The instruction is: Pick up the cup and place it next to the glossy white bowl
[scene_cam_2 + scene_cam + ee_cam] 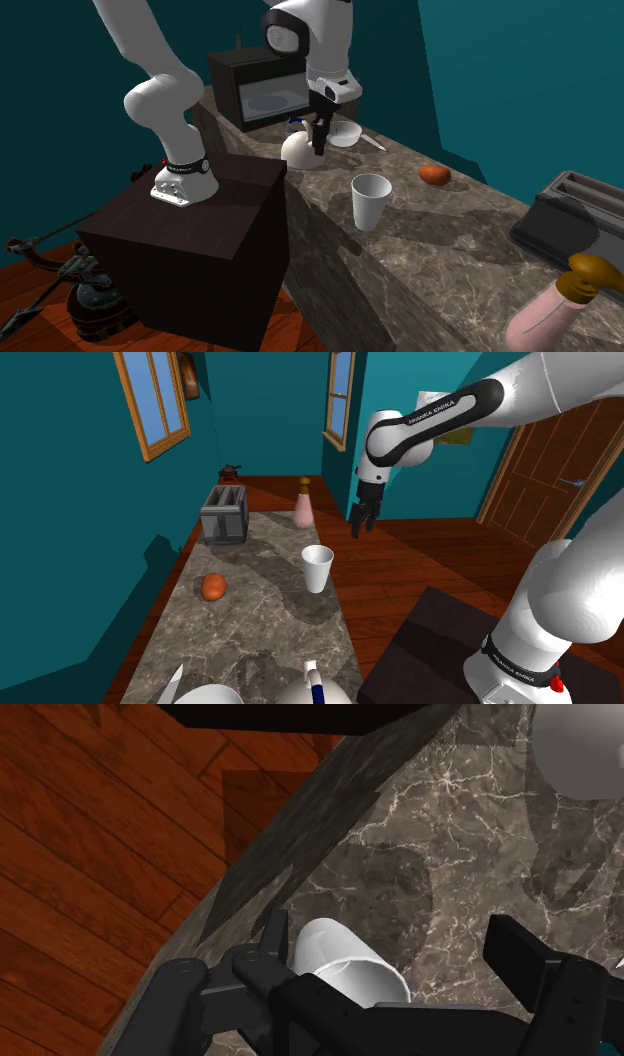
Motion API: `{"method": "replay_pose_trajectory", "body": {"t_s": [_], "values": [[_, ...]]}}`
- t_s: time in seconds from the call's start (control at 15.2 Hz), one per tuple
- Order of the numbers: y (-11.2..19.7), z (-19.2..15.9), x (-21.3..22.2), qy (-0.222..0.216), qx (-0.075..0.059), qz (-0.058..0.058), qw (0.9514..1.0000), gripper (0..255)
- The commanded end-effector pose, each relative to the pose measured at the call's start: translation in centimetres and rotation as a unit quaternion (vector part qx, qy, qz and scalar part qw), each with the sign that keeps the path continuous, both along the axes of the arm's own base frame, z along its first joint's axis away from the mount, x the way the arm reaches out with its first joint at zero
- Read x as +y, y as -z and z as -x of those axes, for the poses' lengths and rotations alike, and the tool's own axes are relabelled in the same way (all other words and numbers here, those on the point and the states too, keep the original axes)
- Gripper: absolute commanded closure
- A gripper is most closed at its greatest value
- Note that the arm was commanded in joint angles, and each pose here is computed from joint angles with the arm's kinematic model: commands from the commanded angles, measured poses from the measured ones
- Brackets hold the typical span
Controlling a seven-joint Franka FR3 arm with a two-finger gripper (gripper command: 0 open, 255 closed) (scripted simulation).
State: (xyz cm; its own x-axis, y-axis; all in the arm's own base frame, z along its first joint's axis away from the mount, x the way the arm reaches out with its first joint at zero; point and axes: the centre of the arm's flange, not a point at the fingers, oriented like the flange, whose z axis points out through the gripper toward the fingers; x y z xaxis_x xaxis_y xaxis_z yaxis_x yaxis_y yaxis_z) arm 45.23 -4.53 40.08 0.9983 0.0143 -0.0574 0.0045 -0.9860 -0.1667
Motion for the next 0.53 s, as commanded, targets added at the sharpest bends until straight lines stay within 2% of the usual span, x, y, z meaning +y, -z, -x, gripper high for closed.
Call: {"method": "replay_pose_trajectory", "body": {"t_s": [0.0,0.46], "values": [[2.0,-2.1,-0.3,0.001,-0.002,0.001,1.0,0],[8.2,-8.7,-1.5,0.006,-0.005,0.004,1.0,0]]}}
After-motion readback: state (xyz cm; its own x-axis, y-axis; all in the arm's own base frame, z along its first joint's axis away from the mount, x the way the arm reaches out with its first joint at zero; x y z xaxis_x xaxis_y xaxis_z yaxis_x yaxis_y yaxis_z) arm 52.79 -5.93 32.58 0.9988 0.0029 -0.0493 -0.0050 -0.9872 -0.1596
